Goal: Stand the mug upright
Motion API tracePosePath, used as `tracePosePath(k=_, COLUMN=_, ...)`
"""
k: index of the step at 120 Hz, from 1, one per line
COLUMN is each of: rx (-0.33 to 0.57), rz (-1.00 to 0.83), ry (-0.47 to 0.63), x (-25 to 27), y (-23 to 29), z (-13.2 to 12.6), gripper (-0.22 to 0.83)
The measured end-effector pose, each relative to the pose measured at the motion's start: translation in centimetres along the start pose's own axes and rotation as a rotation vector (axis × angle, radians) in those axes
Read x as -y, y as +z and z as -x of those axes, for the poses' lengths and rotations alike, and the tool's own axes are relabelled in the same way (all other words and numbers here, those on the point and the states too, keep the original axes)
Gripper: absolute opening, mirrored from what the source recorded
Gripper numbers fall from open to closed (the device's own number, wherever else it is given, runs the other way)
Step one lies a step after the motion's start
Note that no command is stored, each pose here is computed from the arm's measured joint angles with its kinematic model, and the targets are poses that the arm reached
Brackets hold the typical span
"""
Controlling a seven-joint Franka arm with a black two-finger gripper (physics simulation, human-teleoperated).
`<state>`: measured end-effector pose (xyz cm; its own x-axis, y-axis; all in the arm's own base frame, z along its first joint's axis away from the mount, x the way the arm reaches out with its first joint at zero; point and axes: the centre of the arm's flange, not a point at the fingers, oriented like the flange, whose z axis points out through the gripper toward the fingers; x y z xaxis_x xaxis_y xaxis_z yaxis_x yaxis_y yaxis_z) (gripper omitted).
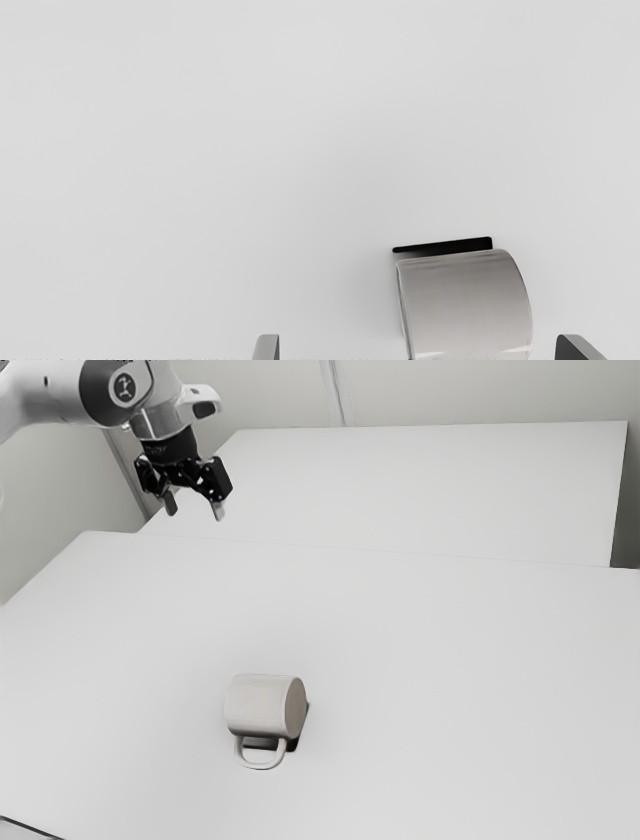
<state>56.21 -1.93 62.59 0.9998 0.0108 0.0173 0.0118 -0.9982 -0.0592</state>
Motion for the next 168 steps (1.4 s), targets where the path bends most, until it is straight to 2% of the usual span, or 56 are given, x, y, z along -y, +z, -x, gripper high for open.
tracePosePath(k=28, rx=-0.022, rz=0.005, ry=0.006, x=-0.5, y=0.1, z=0.2, gripper=0.62)
tracePosePath(k=44, rx=-0.013, rz=0.023, ry=0.004, x=-0.7, y=0.7, z=1.9, gripper=0.62)
tracePosePath(k=56, rx=0.011, rz=0.054, ry=-0.034, x=0.8, y=2.9, z=4.2, gripper=0.62)
tracePosePath(k=73, rx=0.055, rz=0.148, ry=-0.140, x=4.2, y=6.6, z=5.2, gripper=0.62)
tracePosePath(k=87, rx=0.118, rz=0.235, ry=-0.193, x=4.6, y=10.4, z=6.2, gripper=0.62)
tracePosePath(k=101, rx=0.143, rz=0.320, ry=-0.223, x=5.0, y=13.6, z=6.9, gripper=0.62)
tracePosePath(k=168, rx=0.096, rz=0.670, ry=-0.198, x=5.5, y=24.8, z=11.6, gripper=0.62)
